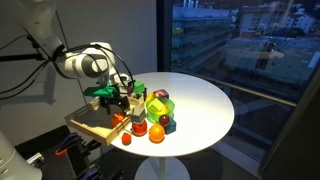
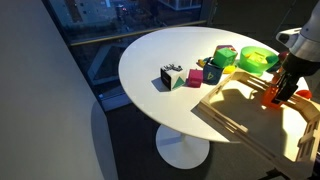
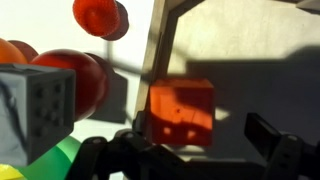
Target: Move the orange toy block from the box into the bowl
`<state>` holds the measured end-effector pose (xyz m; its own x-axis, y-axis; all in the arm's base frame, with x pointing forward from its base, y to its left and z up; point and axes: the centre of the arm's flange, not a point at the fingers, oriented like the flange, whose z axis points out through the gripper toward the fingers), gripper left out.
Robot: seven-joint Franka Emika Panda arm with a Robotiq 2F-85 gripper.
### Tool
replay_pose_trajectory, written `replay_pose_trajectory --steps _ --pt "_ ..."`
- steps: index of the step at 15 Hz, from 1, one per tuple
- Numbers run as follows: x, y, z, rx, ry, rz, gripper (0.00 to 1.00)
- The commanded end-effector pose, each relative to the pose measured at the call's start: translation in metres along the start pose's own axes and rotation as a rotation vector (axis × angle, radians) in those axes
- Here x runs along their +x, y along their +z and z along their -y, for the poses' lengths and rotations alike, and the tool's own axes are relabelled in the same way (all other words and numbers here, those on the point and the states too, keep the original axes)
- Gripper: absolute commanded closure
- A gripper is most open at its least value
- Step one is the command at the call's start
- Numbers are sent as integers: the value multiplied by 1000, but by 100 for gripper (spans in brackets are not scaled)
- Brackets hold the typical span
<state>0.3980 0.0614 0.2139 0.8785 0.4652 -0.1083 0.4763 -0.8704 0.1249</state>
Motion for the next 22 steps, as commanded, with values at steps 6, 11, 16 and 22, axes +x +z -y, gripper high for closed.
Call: replay_pose_trajectory --steps 6,11,16,22 --pt "3 7 5 -37 13 -7 0" --pt "1 5 5 -44 17 -7 32" --pt "3 -3 0 -48 41 -20 68" --pt "5 -8 -2 -49 74 -28 78"
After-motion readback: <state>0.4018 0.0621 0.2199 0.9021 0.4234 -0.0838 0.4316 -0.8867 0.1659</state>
